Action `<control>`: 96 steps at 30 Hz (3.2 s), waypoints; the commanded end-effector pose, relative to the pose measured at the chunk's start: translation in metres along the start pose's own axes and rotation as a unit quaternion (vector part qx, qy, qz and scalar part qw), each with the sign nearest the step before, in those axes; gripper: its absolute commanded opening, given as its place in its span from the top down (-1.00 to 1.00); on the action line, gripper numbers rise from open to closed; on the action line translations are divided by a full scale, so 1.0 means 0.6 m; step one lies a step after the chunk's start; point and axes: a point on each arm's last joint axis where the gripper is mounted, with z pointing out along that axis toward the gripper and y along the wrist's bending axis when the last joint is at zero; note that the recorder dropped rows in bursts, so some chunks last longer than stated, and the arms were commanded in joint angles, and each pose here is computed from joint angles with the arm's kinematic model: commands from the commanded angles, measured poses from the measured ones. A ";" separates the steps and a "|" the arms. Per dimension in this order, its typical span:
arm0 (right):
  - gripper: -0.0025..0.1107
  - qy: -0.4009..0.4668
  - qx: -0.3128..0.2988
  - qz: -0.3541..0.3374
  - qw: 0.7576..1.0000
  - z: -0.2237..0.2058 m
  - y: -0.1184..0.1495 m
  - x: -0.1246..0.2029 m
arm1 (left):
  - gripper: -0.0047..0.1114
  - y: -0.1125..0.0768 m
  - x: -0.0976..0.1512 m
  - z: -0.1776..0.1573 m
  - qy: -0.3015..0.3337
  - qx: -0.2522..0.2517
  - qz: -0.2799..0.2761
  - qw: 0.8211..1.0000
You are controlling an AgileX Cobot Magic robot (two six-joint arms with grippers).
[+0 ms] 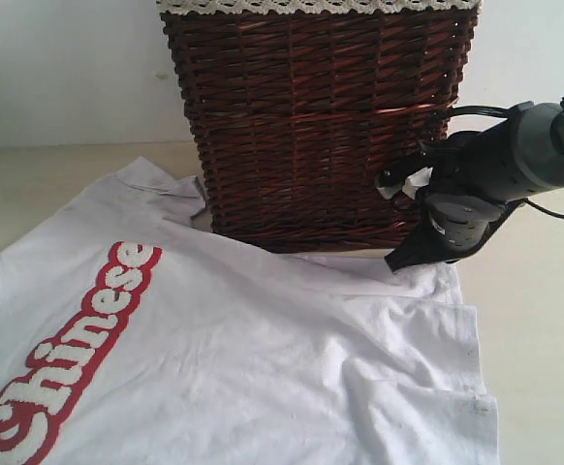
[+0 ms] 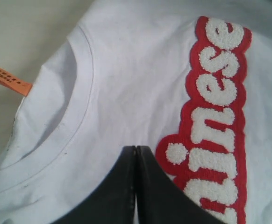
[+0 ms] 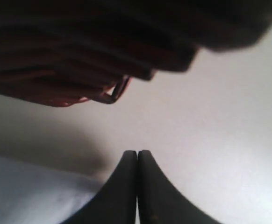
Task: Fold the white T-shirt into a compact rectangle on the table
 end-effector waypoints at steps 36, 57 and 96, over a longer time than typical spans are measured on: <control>0.96 -0.088 -0.248 -0.015 0.965 -0.051 0.083 -0.165 | 0.92 0.002 -0.012 -0.003 -0.043 -0.010 -0.010 0.999; 0.96 -0.037 -0.222 -0.020 0.974 -0.160 0.048 0.060 | 0.92 0.001 -0.010 -0.003 -0.034 -0.007 -0.011 0.999; 0.96 0.016 -0.079 0.080 0.994 0.066 -0.010 0.012 | 0.92 0.001 -0.010 -0.003 -0.037 -0.007 -0.011 0.999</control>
